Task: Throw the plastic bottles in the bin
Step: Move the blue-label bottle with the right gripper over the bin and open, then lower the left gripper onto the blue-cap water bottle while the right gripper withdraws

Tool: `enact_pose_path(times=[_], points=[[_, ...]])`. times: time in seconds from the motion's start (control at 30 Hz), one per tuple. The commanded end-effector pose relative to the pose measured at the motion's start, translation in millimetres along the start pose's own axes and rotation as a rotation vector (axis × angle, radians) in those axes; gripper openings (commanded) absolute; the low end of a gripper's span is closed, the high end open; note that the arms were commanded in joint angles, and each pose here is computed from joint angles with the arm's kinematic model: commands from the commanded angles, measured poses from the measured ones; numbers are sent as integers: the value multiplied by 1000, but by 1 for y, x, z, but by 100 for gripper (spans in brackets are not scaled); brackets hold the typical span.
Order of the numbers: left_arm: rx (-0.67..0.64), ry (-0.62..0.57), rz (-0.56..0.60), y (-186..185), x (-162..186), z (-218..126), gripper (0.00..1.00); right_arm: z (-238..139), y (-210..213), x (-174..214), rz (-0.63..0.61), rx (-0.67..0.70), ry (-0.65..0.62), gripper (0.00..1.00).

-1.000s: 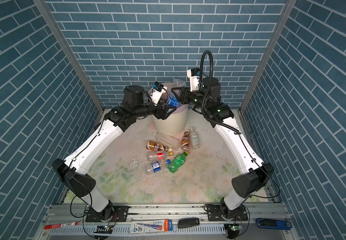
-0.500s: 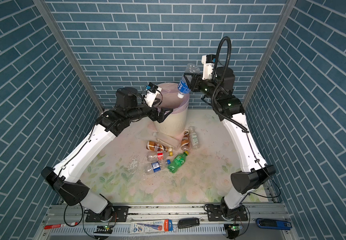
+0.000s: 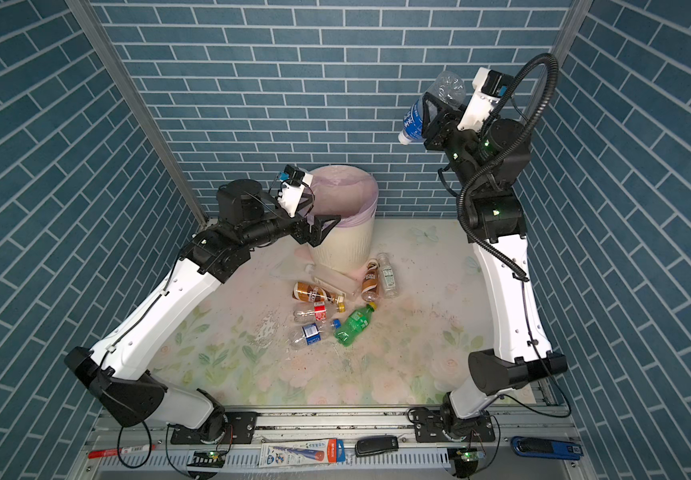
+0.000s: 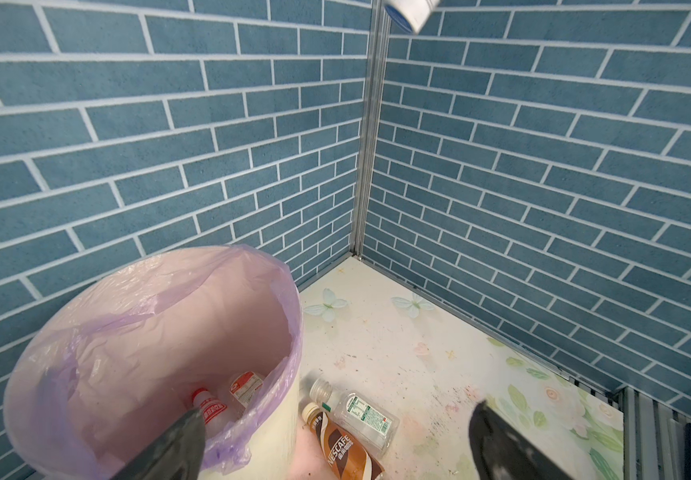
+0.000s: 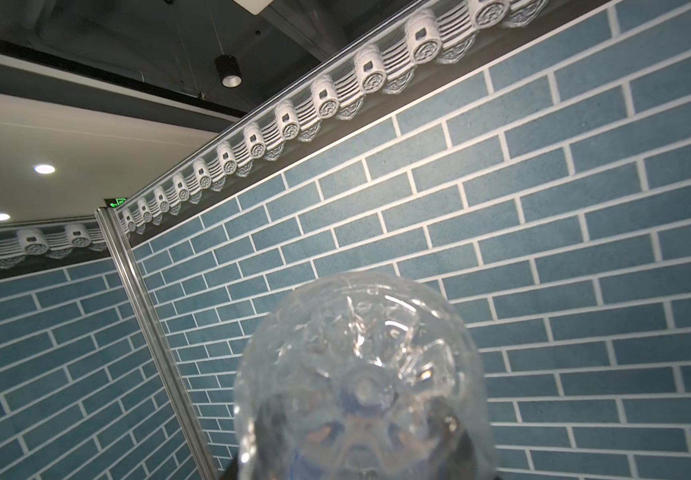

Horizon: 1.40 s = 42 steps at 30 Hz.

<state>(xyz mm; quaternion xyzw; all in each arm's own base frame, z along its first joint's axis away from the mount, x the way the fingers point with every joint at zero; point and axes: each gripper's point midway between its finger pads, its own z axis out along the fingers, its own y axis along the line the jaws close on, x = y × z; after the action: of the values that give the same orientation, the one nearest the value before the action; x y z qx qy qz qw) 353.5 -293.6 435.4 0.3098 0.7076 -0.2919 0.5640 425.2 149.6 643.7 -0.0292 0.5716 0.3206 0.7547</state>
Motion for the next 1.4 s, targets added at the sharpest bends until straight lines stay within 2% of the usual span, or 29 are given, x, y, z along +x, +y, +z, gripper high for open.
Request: enact_pose_path(times=[0.0, 0.03, 0.1, 0.17, 0.23, 0.4, 1.03, 1.37], points=[[-13, -12, 10, -1, -2, -7, 99, 57, -23, 119, 212, -16, 257, 35], [-18, -4, 11, 1, 0, -6, 99, 66, -17, 143, 228, -49, 312, 45], [-23, 5, 13, 2, 3, -6, 99, 74, 4, 177, 205, -102, 397, 74], [-33, 19, 16, 4, 6, -6, 99, 74, 11, 183, 149, -76, 413, 89], [-41, 24, 15, 6, 9, -8, 99, 72, 13, 176, 143, -73, 390, 98], [-40, 31, 6, 8, 14, -4, 99, 62, 13, 160, 112, -55, 357, 99], [-48, 49, -39, 10, 22, -5, 99, 44, 9, 150, 113, -41, 373, 99], [-71, 83, -145, 17, 46, -4, 99, 19, 5, 155, 114, -26, 405, 99]])
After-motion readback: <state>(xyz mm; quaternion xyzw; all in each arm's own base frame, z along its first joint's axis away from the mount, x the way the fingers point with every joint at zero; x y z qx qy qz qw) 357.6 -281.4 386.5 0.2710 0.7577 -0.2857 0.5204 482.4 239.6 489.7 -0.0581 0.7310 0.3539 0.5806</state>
